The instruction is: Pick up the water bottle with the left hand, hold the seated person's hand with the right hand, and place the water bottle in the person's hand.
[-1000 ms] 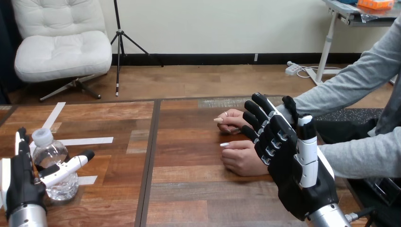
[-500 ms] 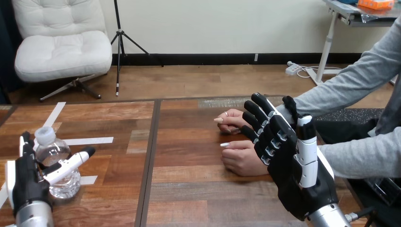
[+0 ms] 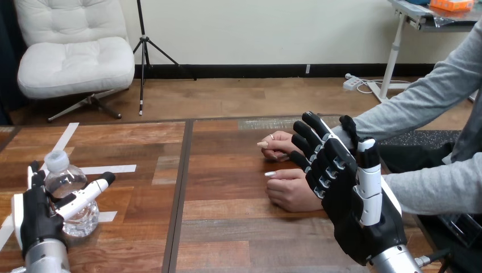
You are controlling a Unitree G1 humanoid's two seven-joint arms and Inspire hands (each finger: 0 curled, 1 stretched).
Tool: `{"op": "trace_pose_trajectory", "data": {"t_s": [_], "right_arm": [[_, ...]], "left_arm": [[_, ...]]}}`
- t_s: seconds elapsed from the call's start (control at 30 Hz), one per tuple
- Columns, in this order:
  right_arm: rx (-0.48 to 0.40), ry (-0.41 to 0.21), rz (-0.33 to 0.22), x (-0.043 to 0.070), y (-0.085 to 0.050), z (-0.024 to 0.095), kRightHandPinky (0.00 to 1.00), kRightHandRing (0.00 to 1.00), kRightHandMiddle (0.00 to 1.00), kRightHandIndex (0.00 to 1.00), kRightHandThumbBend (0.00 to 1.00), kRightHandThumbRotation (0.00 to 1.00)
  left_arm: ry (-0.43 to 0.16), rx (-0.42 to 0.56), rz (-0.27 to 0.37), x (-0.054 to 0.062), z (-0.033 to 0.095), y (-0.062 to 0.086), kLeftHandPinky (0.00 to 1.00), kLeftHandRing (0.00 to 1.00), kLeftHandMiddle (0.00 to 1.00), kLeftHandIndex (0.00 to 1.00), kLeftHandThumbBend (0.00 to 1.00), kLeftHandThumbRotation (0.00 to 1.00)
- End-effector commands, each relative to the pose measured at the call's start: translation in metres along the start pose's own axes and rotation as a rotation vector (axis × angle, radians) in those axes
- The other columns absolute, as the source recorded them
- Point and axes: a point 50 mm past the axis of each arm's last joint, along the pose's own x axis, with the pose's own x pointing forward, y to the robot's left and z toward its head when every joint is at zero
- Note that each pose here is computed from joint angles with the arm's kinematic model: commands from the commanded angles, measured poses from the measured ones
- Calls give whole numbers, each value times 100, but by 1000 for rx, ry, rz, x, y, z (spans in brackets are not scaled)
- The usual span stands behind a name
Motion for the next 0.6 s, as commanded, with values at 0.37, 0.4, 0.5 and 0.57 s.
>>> {"op": "trace_pose_trajectory", "data": {"t_s": [0.37,0.4,0.5,0.57], "right_arm": [[-20,-88,40,13,4,17,100,99,97,97,81,100],[-21,-89,40,13,4,17,100,99,97,97,81,100],[-19,-89,40,13,4,17,100,99,97,97,81,100],[-20,-90,41,13,4,17,100,99,97,97,81,100]], "left_arm": [[-50,-15,10,17,22,-7,100,100,100,100,88,15],[-48,-11,12,17,22,-7,100,100,100,100,88,15],[-39,-27,9,18,21,-7,100,100,100,100,88,15],[-33,-29,14,19,21,-7,100,100,100,100,88,15]]}}
